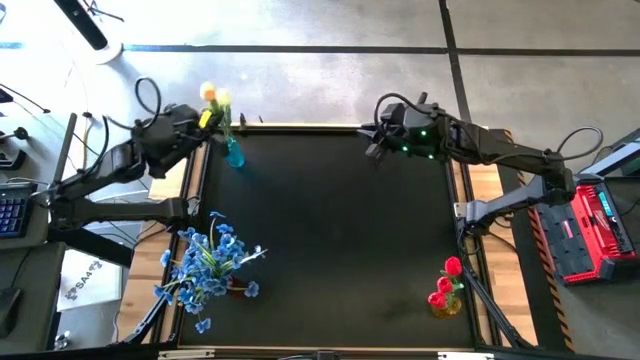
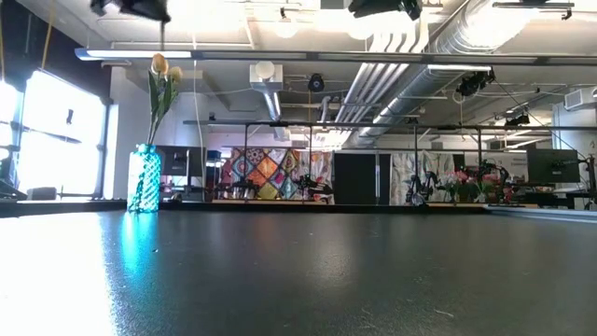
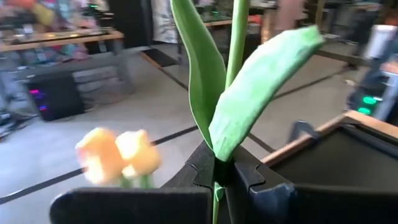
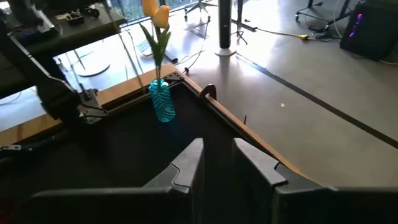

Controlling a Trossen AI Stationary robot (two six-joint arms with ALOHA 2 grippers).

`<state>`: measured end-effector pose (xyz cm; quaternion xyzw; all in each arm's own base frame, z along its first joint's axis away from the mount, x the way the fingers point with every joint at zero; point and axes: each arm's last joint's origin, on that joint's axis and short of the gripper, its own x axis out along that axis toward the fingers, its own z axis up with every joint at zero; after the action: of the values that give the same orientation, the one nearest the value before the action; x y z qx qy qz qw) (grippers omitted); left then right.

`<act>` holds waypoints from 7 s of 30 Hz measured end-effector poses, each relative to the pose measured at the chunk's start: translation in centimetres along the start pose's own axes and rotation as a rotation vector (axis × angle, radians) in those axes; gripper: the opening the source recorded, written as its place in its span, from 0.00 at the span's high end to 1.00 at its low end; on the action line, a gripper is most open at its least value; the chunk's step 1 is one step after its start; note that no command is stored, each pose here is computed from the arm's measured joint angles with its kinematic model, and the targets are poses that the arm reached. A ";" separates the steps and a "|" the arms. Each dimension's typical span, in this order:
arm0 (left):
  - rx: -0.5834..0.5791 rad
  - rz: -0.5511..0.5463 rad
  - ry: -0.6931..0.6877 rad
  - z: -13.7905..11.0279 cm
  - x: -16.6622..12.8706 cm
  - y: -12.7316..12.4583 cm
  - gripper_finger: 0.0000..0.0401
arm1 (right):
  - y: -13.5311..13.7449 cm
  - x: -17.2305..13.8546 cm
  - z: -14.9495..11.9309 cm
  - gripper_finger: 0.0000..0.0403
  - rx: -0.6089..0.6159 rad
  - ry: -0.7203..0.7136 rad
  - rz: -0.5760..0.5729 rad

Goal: Sort flowers into vase by color
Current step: Put the white flower into the blue vase, then return to Home Position

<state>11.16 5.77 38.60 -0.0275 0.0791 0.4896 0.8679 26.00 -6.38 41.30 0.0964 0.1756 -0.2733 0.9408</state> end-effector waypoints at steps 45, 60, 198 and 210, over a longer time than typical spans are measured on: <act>-0.074 0.346 0.073 -5.7 3.1 2.3 0.96 | -1.6 0.4 0.3 0.82 0.001 0.001 -0.035; -0.176 0.163 0.434 -5.3 1.7 3.1 0.46 | -3.0 0.5 -1.0 0.72 0.057 0.187 0.026; 0.011 -0.867 -0.062 -19.3 -1.3 -2.1 1.00 | -7.2 -8.0 -25.2 1.00 -0.066 -0.501 0.525; -0.038 -0.874 -0.136 -21.2 -1.4 -1.6 1.00 | -7.2 -7.6 -25.7 1.00 0.003 -0.501 0.554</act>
<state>9.49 1.09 17.88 -0.0421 -0.0062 0.0787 0.9960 8.98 -1.57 19.90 0.0716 -0.0932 -0.0239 0.9928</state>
